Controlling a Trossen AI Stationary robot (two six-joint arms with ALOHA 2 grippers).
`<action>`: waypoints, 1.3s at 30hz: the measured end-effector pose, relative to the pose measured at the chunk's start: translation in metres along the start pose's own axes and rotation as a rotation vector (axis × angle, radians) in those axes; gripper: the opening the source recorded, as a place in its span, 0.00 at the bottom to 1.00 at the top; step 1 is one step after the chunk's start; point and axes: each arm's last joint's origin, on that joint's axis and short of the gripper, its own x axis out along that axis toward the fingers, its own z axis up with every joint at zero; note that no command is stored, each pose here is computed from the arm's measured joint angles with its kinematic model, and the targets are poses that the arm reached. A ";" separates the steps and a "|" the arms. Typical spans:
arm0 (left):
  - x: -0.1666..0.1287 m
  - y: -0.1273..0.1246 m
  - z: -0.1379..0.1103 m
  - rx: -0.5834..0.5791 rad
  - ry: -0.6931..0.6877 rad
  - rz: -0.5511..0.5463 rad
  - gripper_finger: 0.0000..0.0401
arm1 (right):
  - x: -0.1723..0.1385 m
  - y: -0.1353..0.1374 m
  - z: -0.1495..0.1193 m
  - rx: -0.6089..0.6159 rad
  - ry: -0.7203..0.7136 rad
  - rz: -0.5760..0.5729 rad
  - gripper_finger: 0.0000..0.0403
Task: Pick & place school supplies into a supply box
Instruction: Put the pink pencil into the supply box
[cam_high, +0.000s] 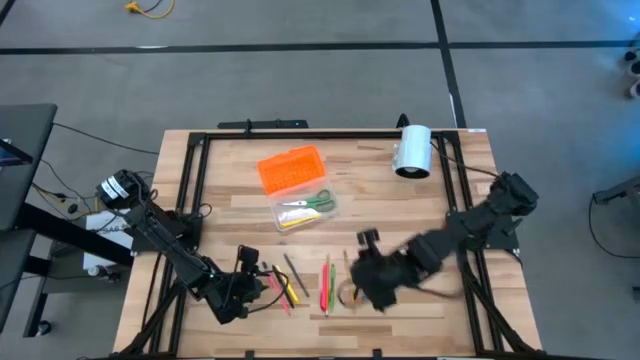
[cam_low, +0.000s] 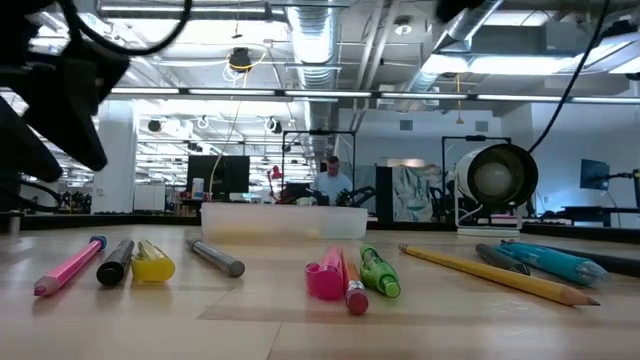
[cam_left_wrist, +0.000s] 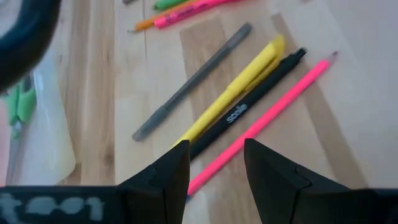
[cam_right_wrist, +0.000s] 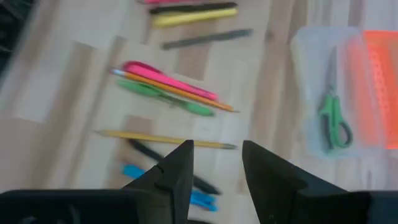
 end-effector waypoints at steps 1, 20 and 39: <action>0.003 0.003 0.001 0.000 0.014 -0.010 0.36 | -0.005 0.010 -0.004 -0.003 -0.012 -0.007 0.32; 0.031 0.043 0.007 -0.056 0.166 -0.268 0.36 | -0.047 0.134 -0.080 0.015 -0.330 -0.159 0.30; 0.053 0.031 0.001 -0.072 0.211 -0.311 0.36 | -0.045 0.150 -0.100 0.049 -0.438 -0.207 0.30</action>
